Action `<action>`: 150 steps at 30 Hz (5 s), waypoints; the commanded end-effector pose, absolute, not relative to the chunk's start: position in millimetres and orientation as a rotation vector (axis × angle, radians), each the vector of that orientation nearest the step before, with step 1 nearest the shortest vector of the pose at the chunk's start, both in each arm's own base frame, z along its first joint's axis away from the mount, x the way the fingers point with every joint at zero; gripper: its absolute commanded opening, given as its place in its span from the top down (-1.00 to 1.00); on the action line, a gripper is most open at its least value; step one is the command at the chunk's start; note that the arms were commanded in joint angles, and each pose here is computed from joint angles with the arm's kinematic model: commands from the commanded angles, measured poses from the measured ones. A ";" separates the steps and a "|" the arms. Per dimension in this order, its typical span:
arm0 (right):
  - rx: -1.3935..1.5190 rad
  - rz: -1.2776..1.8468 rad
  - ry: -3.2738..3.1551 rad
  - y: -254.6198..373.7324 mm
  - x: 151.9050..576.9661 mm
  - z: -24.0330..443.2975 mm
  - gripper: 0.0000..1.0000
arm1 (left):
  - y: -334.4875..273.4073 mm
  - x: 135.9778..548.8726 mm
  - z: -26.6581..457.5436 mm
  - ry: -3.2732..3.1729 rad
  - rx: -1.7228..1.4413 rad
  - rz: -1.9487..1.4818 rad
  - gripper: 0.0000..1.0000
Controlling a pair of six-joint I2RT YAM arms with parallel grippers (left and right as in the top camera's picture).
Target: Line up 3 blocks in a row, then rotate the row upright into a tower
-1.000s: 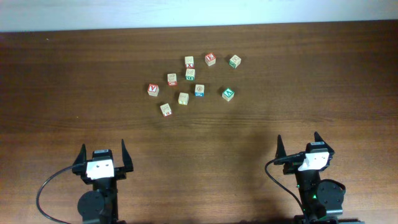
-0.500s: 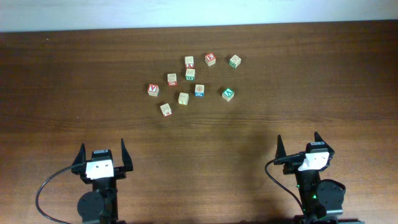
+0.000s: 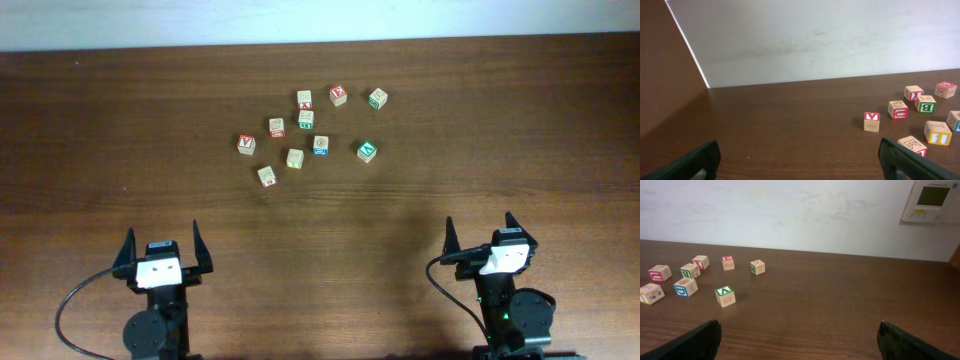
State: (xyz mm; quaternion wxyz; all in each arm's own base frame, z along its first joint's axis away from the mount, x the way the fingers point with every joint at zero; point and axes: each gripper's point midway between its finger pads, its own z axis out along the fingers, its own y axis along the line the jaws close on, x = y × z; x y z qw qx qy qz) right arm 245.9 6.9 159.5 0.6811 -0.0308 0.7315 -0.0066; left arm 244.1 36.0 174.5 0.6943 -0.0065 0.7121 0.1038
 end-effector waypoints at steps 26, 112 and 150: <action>-0.058 -0.025 1.603 5.3 244.2 176.6 -0.97 | 29.9 242.6 189.7 1.553 0.020 0.213 -0.98; -0.262 0.934 2.437 129.3 435.0 206.7 -0.97 | -19.4 389.0 261.7 2.440 0.204 -0.383 -0.98; 0.045 0.158 2.766 169.4 466.7 27.0 0.35 | 44.5 391.4 250.1 2.493 -0.304 -0.033 -0.98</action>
